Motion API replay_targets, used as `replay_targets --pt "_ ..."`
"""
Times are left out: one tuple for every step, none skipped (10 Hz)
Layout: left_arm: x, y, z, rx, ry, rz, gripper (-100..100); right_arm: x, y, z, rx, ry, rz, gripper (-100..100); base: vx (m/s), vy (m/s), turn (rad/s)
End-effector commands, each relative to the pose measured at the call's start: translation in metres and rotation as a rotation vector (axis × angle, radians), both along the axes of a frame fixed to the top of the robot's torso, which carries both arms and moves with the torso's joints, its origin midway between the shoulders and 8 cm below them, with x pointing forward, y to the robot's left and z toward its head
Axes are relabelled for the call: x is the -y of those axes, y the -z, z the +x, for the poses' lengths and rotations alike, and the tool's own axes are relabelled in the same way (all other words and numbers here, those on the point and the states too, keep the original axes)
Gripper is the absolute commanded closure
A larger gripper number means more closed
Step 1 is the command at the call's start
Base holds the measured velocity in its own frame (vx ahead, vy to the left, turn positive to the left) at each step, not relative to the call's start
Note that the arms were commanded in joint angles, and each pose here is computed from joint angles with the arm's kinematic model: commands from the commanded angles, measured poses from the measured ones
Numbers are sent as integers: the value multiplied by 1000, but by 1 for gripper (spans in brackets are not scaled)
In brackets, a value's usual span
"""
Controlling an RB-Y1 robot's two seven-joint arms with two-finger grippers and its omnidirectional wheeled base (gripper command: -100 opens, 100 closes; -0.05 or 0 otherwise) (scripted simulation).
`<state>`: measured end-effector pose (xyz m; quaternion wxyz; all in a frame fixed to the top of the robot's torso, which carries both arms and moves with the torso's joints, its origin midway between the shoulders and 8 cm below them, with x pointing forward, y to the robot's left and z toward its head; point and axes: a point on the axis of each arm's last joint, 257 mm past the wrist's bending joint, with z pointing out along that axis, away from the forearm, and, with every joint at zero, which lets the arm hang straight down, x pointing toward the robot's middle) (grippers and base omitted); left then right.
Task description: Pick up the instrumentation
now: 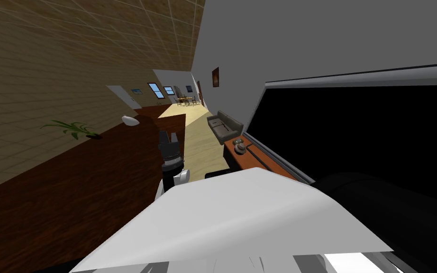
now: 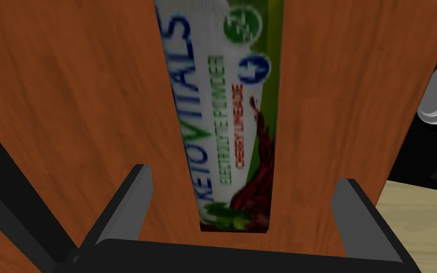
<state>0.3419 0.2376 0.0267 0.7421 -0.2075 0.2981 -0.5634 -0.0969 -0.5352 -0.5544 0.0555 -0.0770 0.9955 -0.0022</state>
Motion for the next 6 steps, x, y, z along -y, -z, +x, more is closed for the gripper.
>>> replay_targets --pt "0 0 0 0 0 0 0 -2 2 -26 -50 -25 -9 -100 8 -48 203" --pt "0 0 0 0 0 0 0 -5 4 -37 -72 -34 -10 -100 4 -38 131" --pt "0 0 0 0 0 0 0 -8 6 -45 -89 -40 -8 -100 3 -39 109" --pt "0 0 0 0 0 0 0 -5 6 -39 -77 -32 -11 -100 1 -20 20" --pt "0 0 0 0 0 0 0 -5 6 -40 -79 -35 -10 0 0 0 0" --pt "0 0 0 0 0 0 0 -15 16 -41 -79 -25 -10 -100 -11 -31 62"
